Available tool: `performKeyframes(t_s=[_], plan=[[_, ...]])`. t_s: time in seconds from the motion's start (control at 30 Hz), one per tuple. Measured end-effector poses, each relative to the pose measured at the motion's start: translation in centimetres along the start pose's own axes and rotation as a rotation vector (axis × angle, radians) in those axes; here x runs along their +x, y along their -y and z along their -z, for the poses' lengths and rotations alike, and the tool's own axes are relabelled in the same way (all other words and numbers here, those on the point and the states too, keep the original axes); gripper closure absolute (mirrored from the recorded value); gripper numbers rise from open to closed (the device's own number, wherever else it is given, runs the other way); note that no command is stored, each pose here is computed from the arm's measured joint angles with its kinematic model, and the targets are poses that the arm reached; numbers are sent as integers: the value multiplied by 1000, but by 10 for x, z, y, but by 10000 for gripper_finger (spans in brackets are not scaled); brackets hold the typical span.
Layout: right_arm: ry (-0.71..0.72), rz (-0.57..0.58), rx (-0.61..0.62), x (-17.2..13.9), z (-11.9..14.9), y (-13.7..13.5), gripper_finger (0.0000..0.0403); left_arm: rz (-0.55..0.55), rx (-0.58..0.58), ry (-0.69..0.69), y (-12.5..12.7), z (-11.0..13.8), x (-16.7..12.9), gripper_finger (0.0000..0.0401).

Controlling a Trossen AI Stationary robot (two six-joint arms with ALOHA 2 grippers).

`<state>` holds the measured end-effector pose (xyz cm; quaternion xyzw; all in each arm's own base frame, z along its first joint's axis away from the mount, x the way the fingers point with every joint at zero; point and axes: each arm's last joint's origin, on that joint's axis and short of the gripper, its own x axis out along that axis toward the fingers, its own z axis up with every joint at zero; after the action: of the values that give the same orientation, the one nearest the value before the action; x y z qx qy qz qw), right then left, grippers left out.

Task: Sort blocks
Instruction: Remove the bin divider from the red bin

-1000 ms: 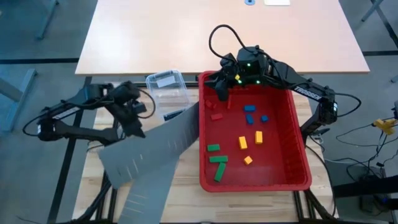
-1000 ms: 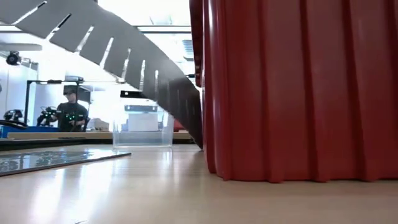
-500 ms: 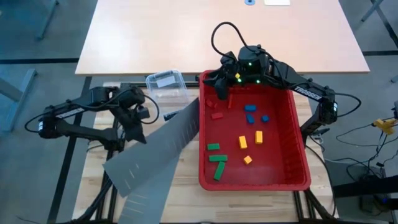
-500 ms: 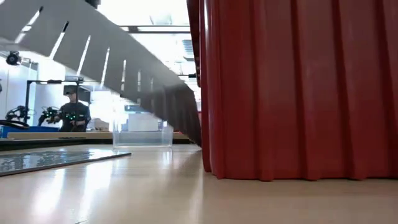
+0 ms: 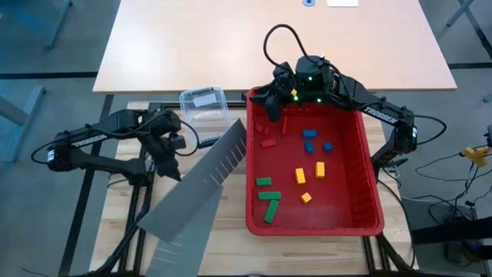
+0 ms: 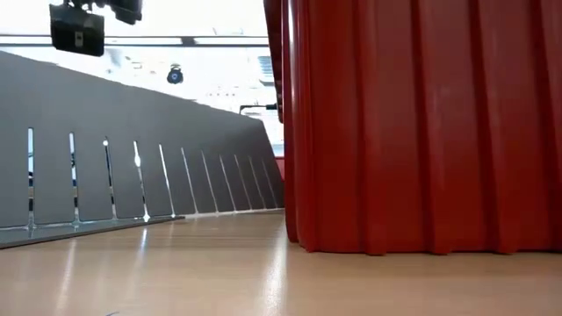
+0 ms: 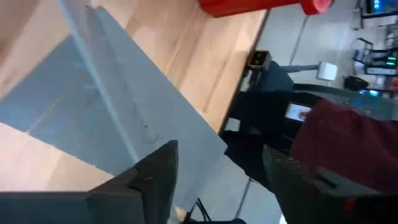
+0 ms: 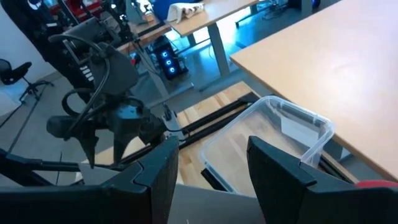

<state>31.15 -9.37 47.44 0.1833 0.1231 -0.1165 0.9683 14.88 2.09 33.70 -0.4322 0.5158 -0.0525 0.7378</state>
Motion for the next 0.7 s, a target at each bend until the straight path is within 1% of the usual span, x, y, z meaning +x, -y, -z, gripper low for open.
performKeyframes(t_s=[0.07, 0.17, 0.33, 0.4, 0.5, 0.57, 0.67, 0.7], plan=[[0, 0, 0, 0, 0, 0, 233, -33, 2, 17, -1, 0, 0, 183], [1, 2, 9, 0, 0, 0, 233, -120, 3, 60, -4, -1, -1, 181], [16, -3, 10, 0, -1, -1, 233, -260, 10, 109, -9, -4, 1, 198], [24, -6, 10, 0, -2, -1, 233, -346, 2, 121, -12, -5, 1, 211], [30, -7, 7, 0, -3, -1, 233, -476, 9, 103, -18, -5, 3, 248], [30, -8, 6, 0, -3, -1, 234, -526, 11, 88, -22, -4, 5, 289], [29, -9, 5, 0, -3, -1, 234, -521, 8, 77, -29, -4, 13, 370], [29, -10, 4, 0, -3, -2, 234, -509, 2, 71, -31, -4, 16, 385]])
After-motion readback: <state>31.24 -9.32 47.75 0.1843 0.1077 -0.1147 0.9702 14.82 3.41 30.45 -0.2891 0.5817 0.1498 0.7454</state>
